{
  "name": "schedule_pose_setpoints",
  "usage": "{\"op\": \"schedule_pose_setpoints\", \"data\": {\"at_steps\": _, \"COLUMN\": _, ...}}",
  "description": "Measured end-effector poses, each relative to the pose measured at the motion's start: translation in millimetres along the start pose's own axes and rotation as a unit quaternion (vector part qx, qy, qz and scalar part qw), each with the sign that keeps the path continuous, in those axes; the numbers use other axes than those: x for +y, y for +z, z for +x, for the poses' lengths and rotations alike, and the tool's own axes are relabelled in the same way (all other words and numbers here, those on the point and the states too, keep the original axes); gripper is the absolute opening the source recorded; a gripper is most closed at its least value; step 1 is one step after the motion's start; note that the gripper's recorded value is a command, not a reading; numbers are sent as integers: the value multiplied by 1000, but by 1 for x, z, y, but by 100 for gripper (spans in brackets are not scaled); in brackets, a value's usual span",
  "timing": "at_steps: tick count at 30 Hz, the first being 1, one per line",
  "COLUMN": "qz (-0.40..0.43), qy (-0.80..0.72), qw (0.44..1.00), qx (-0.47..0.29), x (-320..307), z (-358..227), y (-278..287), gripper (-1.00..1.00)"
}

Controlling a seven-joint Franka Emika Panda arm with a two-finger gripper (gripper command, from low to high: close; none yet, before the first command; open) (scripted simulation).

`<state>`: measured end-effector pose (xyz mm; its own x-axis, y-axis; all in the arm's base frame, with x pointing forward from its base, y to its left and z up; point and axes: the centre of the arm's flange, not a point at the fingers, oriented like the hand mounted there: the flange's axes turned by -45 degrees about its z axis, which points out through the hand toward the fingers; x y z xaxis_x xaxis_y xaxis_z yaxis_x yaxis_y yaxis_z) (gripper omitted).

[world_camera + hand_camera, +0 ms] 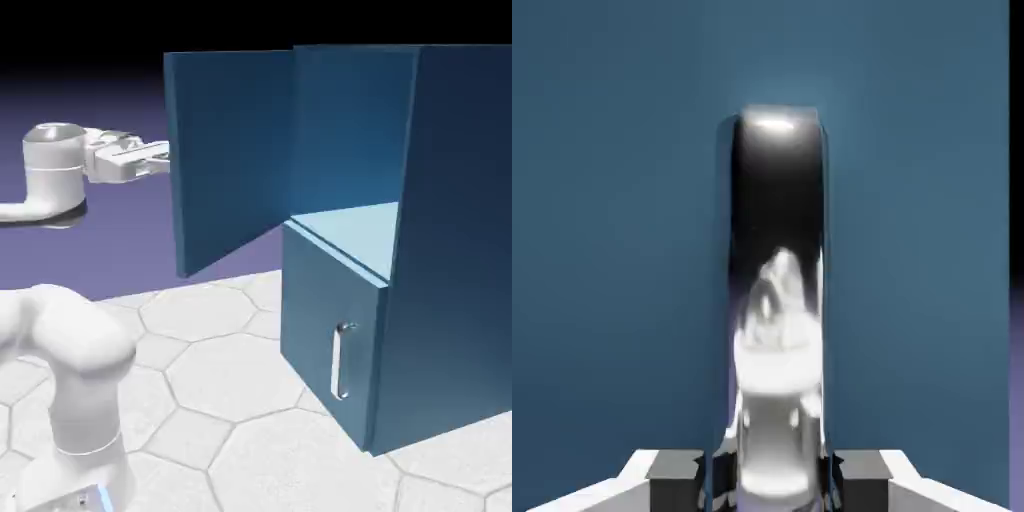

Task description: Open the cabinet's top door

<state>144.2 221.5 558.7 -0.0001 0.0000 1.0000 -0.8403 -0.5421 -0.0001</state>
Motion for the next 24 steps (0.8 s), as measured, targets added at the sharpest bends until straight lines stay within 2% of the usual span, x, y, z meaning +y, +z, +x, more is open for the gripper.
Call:
{"op": "schedule_pose_setpoints", "data": {"at_steps": 10, "qz": -127, "qy": 0, "qw": 992, "qx": 0, "x": -47, "z": 0, "y": -75, "gripper": -100}}
{"op": "schedule_pose_setpoints", "data": {"at_steps": 23, "qz": -250, "qy": 0, "qw": 968, "qx": 0, "x": -110, "z": 0, "y": -135, "gripper": -100}}
{"op": "schedule_pose_setpoints", "data": {"at_steps": 24, "qz": -257, "qy": 0, "qw": 967, "qx": 0, "x": -114, "z": 0, "y": -138, "gripper": 100}}
